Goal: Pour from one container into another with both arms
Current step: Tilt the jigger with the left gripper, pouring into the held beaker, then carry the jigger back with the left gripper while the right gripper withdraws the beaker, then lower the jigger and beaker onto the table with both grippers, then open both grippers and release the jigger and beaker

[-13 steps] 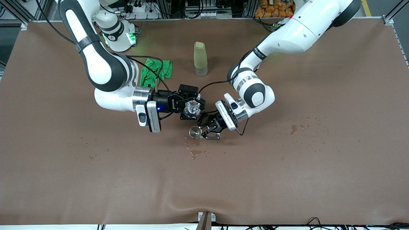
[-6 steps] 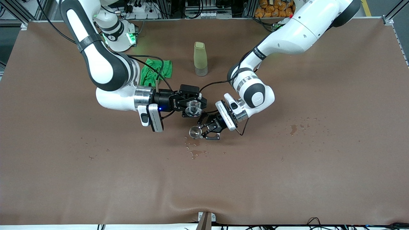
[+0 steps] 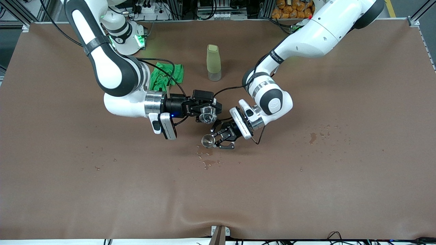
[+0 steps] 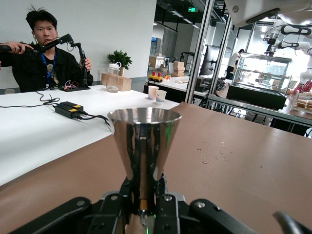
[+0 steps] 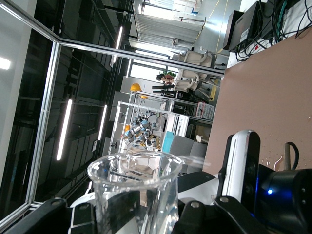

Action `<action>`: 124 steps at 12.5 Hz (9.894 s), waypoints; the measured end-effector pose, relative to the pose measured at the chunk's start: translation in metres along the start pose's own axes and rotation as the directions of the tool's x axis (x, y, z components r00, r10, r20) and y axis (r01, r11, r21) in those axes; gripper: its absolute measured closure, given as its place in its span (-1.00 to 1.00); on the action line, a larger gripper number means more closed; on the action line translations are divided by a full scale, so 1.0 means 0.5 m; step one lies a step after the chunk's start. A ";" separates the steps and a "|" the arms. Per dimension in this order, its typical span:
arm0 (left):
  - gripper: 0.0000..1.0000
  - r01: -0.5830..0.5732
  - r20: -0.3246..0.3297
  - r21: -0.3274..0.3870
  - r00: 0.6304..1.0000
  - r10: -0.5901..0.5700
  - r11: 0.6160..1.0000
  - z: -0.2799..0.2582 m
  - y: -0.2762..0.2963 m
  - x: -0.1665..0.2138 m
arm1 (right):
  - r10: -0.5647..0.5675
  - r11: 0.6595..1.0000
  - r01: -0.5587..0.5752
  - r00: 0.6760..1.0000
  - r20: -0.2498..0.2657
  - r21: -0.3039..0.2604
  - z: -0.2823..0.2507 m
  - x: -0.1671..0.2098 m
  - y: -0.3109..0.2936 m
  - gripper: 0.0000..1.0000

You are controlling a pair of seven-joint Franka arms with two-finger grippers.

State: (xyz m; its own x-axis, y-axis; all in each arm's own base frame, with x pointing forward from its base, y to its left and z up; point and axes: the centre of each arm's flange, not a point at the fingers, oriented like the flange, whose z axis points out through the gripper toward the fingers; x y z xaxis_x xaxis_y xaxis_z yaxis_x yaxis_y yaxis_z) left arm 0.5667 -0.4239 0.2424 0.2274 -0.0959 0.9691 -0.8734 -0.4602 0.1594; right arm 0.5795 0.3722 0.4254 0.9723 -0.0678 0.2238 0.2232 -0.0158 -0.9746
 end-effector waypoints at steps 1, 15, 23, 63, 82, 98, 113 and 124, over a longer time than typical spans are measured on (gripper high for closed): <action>0.59 0.000 0.000 0.000 1.000 0.000 1.000 0.000 0.000 0.000 | 0.013 1.000 -0.013 1.000 0.000 0.002 0.000 0.000 0.000 0.69; 0.59 0.007 0.005 0.006 1.000 -0.007 1.000 -0.004 -0.010 -0.011 | 0.124 0.991 -0.120 0.991 -0.053 0.065 -0.015 0.020 -0.006 0.69; 0.59 0.010 0.007 0.002 1.000 -0.010 1.000 -0.001 -0.005 -0.016 | 0.225 0.969 -0.219 0.973 -0.043 0.118 -0.008 0.018 0.005 0.69; 0.59 -0.056 -0.049 0.059 0.997 0.059 0.997 -0.138 -0.192 -0.092 | -0.036 0.999 0.035 0.998 -0.041 -0.033 -0.131 0.094 0.062 0.69; 0.59 -0.213 -0.055 -0.167 0.977 0.207 0.963 -0.647 -0.467 -0.259 | -0.810 0.357 0.707 0.559 0.174 -0.610 -1.189 0.207 0.533 0.69; 0.59 -0.158 -0.030 -0.275 0.987 0.155 0.948 -0.848 -0.480 -0.414 | -0.843 0.131 0.663 0.466 0.269 -0.737 -1.330 0.088 0.730 0.69; -1.00 -0.137 -0.029 -0.276 0.991 0.134 0.951 -0.851 -0.484 -0.412 | -0.864 0.206 0.691 0.461 0.203 -0.692 -1.326 0.154 0.626 -1.00; -1.00 -0.069 0.062 -0.207 0.995 0.084 0.976 -1.041 -0.552 -0.431 | -0.673 0.410 0.588 0.711 0.203 -0.697 -1.289 0.263 0.375 -1.00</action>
State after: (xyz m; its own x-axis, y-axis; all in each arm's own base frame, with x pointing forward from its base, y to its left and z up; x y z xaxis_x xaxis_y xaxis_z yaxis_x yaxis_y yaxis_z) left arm 0.5345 0.1831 0.0879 0.1798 -0.1887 0.9654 -0.9572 -0.2599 0.1275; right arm 0.7042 -0.2825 0.2724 0.5552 0.1652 0.8151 0.6145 -0.7419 -0.2682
